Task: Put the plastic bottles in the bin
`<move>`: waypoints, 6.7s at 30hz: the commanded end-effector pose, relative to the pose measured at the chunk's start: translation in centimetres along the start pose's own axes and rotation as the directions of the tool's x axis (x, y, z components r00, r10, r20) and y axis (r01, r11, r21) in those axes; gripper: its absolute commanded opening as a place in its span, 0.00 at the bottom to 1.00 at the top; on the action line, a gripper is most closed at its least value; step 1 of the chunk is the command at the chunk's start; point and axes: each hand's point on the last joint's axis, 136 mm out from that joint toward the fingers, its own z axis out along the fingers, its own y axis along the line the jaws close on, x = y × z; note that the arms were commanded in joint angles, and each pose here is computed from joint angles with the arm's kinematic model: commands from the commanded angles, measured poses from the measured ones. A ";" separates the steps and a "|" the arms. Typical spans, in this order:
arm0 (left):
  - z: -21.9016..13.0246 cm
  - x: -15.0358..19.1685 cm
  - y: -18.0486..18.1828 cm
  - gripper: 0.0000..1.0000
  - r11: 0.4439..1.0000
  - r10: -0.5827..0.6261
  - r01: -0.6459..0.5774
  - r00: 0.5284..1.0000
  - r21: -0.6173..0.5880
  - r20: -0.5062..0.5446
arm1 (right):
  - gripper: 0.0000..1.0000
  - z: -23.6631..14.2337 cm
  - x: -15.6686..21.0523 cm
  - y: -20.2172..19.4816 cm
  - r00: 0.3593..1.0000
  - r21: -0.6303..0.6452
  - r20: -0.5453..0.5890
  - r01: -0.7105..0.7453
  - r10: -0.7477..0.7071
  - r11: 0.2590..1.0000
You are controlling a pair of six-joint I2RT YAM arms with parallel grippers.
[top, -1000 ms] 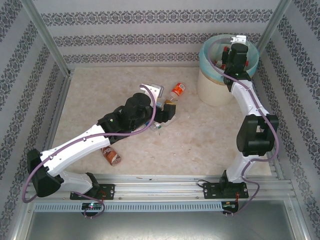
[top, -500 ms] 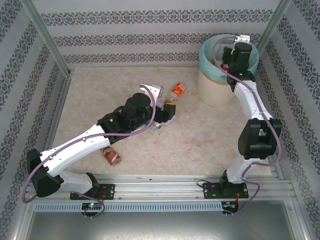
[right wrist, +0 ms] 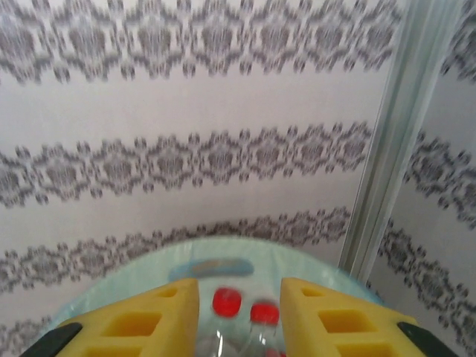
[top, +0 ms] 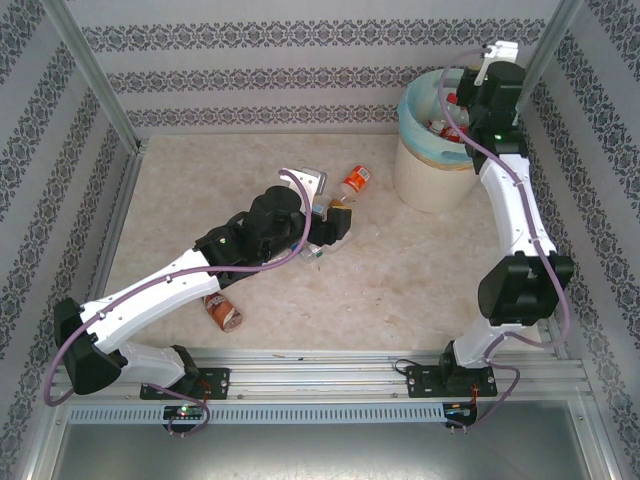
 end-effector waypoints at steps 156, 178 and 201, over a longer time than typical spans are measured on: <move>-15.3 3.1 14.6 0.81 0.886 -0.061 0.095 0.994 -0.453 0.090 | 0.15 -30.5 6.2 35.2 0.852 -0.831 0.253 0.434 -0.459 0.347; -2.7 -0.7 -2.2 0.77 1.000 0.028 -0.028 0.999 0.002 -0.041 | 0.00 -9.5 -13.8 7.5 0.838 -0.164 0.543 0.042 0.055 0.985; -5.1 2.0 1.4 0.78 0.995 0.016 -0.019 0.999 -0.101 -0.030 | 0.02 -3.0 -5.7 1.5 0.930 0.162 0.331 0.109 -0.158 0.981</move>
